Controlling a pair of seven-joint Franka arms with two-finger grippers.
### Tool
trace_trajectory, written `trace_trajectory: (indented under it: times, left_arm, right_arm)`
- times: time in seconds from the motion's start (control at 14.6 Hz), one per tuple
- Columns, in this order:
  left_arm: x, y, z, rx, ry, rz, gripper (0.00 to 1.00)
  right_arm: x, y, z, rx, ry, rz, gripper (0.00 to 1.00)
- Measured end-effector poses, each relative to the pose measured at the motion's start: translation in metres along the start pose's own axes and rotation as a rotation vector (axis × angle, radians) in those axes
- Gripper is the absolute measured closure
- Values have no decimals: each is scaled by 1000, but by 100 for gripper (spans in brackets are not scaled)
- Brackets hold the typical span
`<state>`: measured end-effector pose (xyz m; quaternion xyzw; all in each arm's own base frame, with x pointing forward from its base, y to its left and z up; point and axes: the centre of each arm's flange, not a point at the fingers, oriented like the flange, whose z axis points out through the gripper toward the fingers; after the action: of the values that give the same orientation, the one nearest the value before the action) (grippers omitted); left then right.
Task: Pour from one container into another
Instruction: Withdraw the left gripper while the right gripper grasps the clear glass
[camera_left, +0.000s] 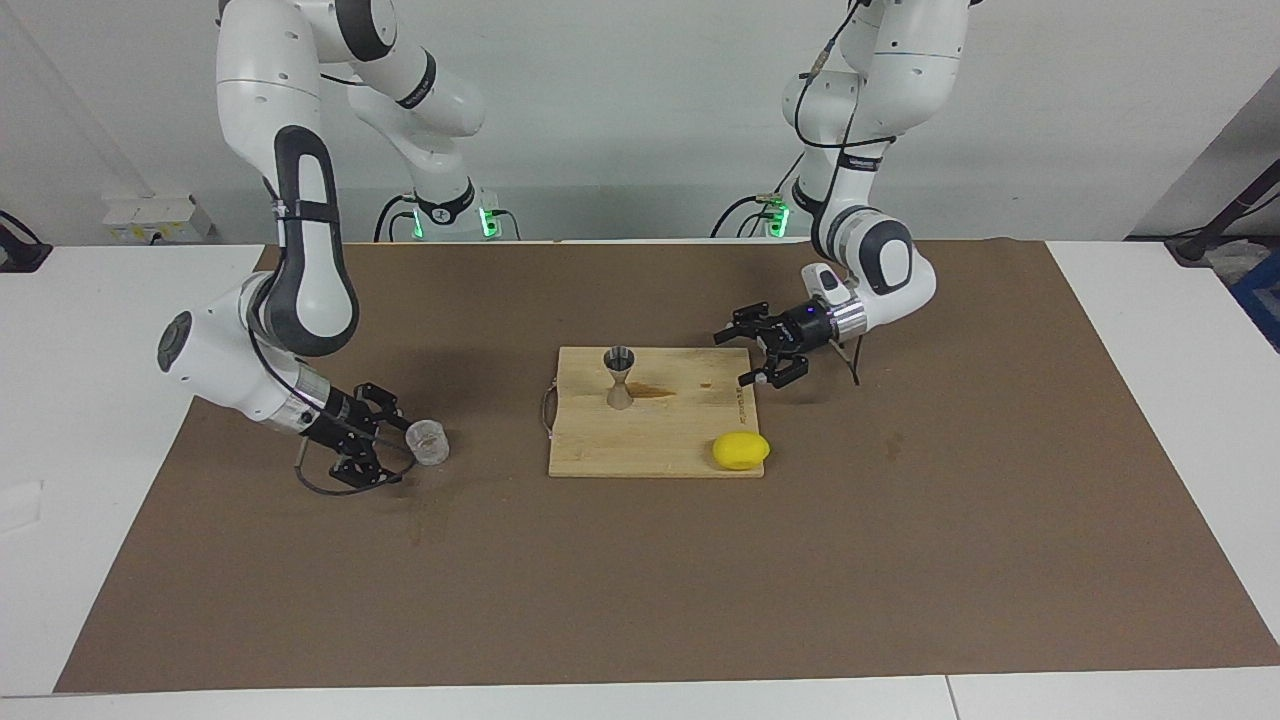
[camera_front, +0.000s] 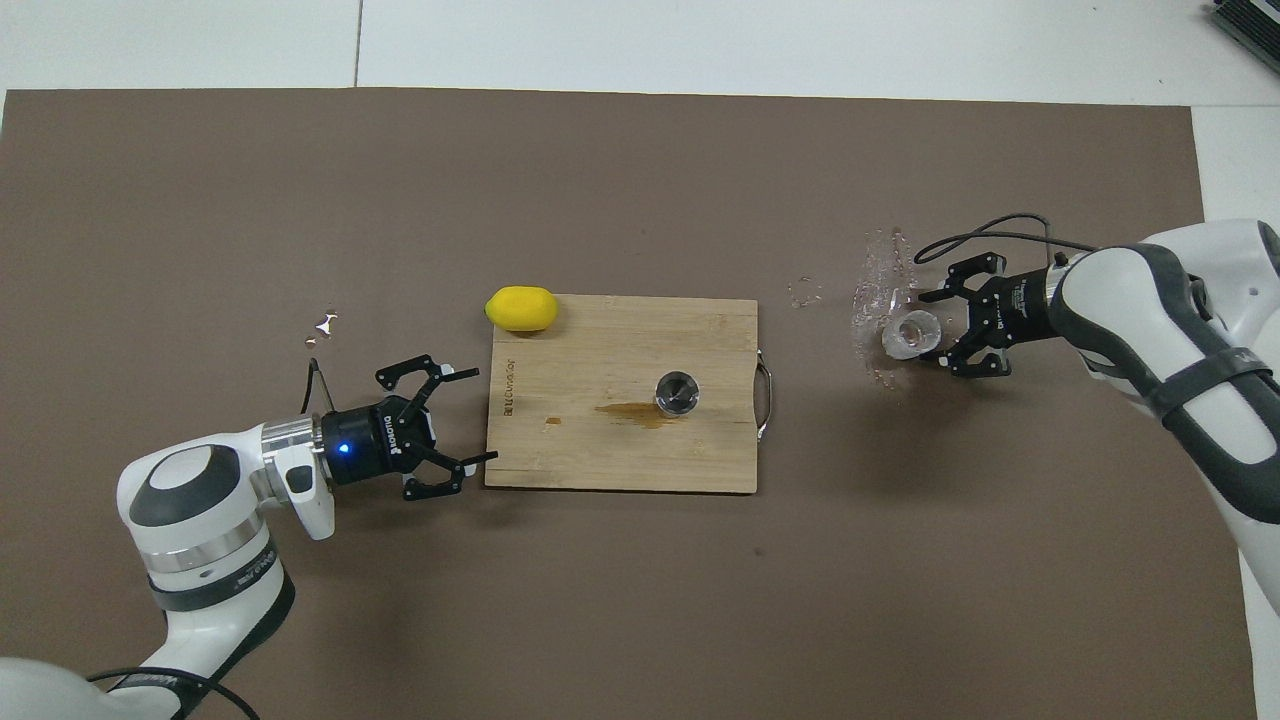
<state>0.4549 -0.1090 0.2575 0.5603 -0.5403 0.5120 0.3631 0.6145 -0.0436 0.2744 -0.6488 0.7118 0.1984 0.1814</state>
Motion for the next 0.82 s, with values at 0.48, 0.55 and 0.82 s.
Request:
trace_trajectory:
  times: [0.48,0.55,0.82]
  left_arm:
    - [-14,-23,-131,-238,-146,95,0]
    - [-10,-31,-149,-277,-179,105,0]
    - [20,-67,-234,-418,-356,123,0]
  right_arm:
    - [-7,0,3,22,-49,34,27]
    - [-7,0,3,30,-65,47,27]
    - [-4,2,5,41,-72,63,31]
